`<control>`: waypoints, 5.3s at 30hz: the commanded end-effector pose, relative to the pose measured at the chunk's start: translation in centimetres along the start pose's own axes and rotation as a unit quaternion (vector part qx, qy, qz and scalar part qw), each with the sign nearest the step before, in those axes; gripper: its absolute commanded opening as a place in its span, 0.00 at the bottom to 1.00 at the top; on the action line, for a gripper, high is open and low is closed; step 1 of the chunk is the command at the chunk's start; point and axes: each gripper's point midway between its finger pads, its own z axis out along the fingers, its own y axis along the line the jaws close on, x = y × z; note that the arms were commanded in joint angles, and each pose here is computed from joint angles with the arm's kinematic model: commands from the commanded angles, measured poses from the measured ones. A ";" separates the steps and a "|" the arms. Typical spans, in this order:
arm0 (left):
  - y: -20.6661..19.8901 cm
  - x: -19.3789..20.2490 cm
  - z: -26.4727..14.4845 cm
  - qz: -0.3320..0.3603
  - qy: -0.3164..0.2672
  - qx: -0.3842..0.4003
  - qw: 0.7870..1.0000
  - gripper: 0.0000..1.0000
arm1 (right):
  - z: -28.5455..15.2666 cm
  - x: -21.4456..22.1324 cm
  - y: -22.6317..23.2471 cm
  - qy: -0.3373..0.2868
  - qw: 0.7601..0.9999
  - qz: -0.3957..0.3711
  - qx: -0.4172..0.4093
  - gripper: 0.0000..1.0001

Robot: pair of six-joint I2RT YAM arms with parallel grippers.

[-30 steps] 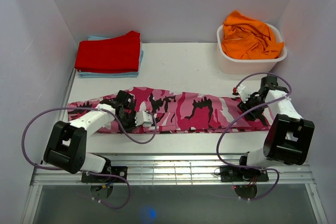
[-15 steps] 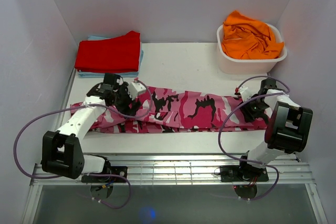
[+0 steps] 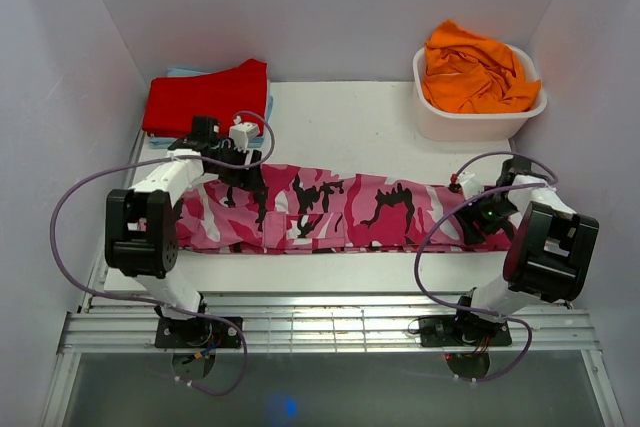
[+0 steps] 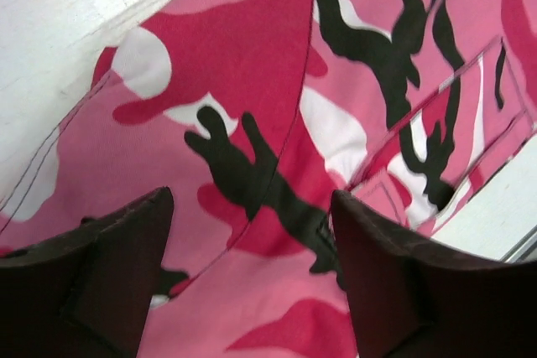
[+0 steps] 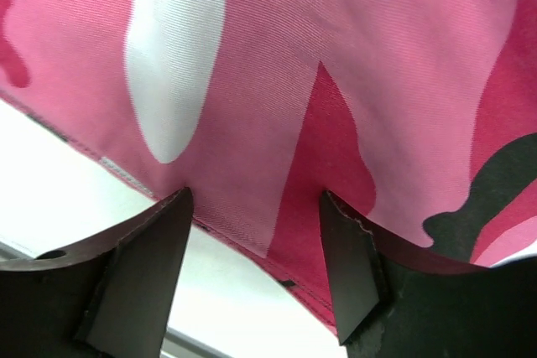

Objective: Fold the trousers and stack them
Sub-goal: Fold the trousers

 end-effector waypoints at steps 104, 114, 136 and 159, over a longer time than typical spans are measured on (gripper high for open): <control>15.0 8.1 -21.8 0.231 0.072 -0.216 0.946 0.80 | 3.6 0.5 1.4 0.119 0.991 -0.033 -0.041 0.68; 11.3 11.9 -15.1 -0.015 0.040 -0.064 0.997 0.57 | 3.1 -0.3 1.2 0.111 0.993 -0.024 -0.042 0.67; 16.4 11.9 -16.3 -0.291 -0.008 -0.191 0.938 0.80 | 3.2 0.8 1.7 0.117 0.992 -0.039 -0.037 0.66; 13.8 13.2 -6.4 -0.221 0.077 -0.180 0.955 0.70 | -6.3 -7.1 -3.3 -0.078 0.985 0.152 0.001 0.82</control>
